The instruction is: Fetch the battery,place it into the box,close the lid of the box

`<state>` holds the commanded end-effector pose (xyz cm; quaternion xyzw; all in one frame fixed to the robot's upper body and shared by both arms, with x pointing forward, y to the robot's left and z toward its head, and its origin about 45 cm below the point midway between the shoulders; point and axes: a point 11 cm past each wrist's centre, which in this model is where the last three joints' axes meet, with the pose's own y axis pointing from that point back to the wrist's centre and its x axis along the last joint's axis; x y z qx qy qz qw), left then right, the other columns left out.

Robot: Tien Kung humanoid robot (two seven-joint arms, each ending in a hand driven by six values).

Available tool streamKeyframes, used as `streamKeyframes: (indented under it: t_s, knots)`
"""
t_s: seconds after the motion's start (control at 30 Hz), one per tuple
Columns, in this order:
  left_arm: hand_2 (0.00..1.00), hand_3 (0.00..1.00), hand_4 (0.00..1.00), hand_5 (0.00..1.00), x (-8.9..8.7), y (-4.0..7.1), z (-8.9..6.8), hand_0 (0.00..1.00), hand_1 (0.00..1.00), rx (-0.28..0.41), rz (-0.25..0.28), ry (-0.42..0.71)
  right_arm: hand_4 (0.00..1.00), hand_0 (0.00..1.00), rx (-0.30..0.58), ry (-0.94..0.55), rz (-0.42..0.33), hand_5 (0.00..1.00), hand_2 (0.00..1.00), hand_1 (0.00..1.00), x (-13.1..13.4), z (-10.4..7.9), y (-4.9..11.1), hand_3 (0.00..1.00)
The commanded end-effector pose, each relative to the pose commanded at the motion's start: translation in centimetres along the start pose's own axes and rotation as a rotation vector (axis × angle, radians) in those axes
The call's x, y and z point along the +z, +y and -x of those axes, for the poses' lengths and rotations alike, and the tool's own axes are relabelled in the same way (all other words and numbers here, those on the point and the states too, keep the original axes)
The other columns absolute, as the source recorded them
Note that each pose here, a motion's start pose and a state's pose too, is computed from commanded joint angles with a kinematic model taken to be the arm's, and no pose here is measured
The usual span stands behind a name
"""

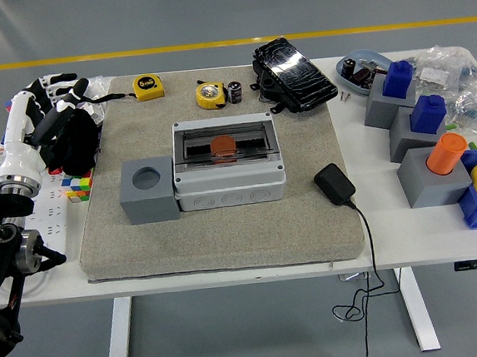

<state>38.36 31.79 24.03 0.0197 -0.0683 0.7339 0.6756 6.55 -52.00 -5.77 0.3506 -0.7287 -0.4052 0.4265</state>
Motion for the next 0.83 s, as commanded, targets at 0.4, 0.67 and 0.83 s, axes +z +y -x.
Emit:
streamKeyframes:
  t_s: [0.4,0.67,0.83]
  knots:
    - [0.549,0.611,0.996,0.524,-0.05,0.04,-0.52,0.415,0.55,0.019,-0.003,-0.001,0.923,0.534,-0.004,-0.004,-0.006,0.489,0.595,0.601,-0.33,0.22,-0.01,0.546]
    - [0.548,0.612,0.997,0.527,0.05,0.02,-0.55,0.415,0.55,0.017,-0.002,-0.002,0.923,0.535,-0.01,-0.001,-0.01,0.489,0.595,0.601,-0.51,0.5,-0.01,0.546]
    - [0.551,0.614,0.998,0.531,-0.13,0.14,-0.68,0.415,0.55,0.031,-0.008,-0.005,0.923,0.535,-0.01,0.0,-0.014,0.49,0.595,0.601,-0.74,0.58,-0.01,0.546]
